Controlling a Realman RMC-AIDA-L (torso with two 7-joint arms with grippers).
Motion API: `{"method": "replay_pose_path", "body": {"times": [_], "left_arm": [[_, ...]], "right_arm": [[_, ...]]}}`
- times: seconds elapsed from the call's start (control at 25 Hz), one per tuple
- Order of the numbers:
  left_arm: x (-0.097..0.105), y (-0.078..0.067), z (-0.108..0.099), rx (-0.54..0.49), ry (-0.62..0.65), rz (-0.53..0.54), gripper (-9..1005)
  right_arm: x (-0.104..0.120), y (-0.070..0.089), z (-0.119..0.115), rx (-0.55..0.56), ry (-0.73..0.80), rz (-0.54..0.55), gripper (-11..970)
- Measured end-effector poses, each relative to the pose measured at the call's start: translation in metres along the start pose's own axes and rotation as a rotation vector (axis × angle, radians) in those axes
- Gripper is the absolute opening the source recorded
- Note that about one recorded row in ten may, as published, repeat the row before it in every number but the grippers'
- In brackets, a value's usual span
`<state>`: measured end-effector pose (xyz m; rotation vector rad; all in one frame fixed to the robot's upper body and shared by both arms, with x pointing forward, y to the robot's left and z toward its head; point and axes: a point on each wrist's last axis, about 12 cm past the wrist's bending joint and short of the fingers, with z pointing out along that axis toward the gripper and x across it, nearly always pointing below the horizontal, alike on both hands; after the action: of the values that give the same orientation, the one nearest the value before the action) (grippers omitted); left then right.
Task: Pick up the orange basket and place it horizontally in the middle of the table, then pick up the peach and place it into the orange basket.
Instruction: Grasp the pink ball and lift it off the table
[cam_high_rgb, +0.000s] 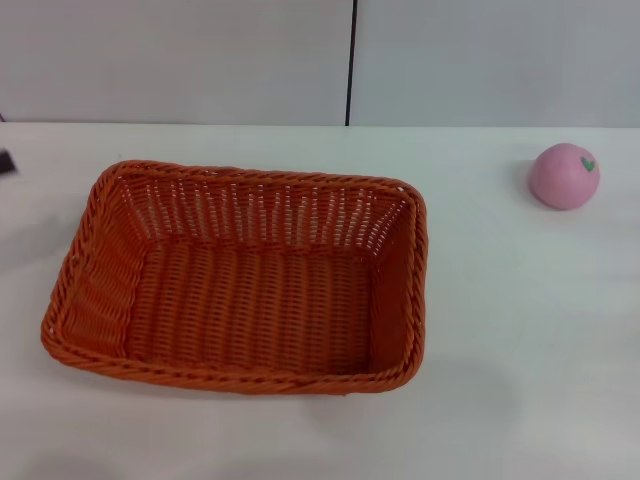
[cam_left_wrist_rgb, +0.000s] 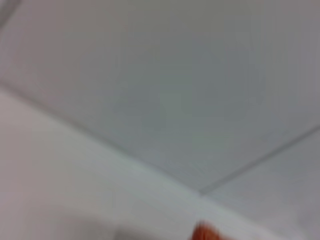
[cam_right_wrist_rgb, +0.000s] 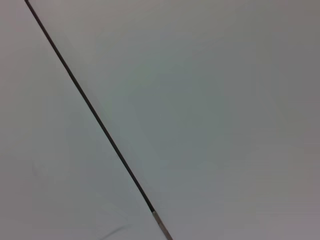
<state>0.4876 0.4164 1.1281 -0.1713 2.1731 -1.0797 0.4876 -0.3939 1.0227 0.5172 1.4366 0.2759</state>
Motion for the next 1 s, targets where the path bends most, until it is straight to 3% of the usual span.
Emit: {"method": "replay_pose_path", "body": {"times": [0.16,0.2,0.24,0.28,0.32,0.36,0.48,0.6,0.68,0.8,0.84,1.0], "left_arm": [[-0.009,0.001,-0.013,0.02,-0.108,0.064,693],[-0.011,0.0,-0.011,0.097,-0.301,0.171,693],[-0.011,0.0,-0.008,0.111,-0.329,0.19,692],[-0.011,0.0,-0.008,0.111,-0.329,0.19,692],[-0.011,0.0,-0.008,0.111,-0.329,0.19,692],[-0.004,-0.002,0.011,0.17,-0.421,0.284,691],[-0.001,-0.003,0.018,0.187,-0.456,0.317,690],[0.024,-0.011,0.06,0.3,-0.583,0.38,689],[0.035,-0.014,0.075,0.326,-0.627,0.414,688],[0.04,-0.015,0.079,0.33,-0.635,0.432,687],[0.042,-0.016,0.081,0.333,-0.638,0.439,687],[0.051,-0.017,0.085,0.342,-0.66,0.453,686]], "right_arm": [[-0.002,0.001,0.0,-0.039,0.015,-0.022,519],[-0.004,0.002,0.001,-0.06,0.024,-0.026,520],[-0.009,0.006,0.004,-0.156,0.078,-0.041,521],[-0.009,0.006,0.004,-0.156,0.078,-0.041,522],[-0.018,0.008,0.007,-0.247,0.141,-0.042,523],[-0.023,0.009,0.009,-0.284,0.173,-0.032,524],[-0.038,0.012,0.015,-0.371,0.256,-0.01,528],[-0.067,0.019,0.022,-0.499,0.422,0.013,531],[-0.094,0.024,0.027,-0.552,0.554,-0.001,533],[-0.113,0.027,0.032,-0.542,0.61,-0.034,536],[-0.128,0.035,0.038,-0.558,0.658,-0.09,537],[-0.141,0.051,0.049,-0.604,0.764,-0.149,541]]}}
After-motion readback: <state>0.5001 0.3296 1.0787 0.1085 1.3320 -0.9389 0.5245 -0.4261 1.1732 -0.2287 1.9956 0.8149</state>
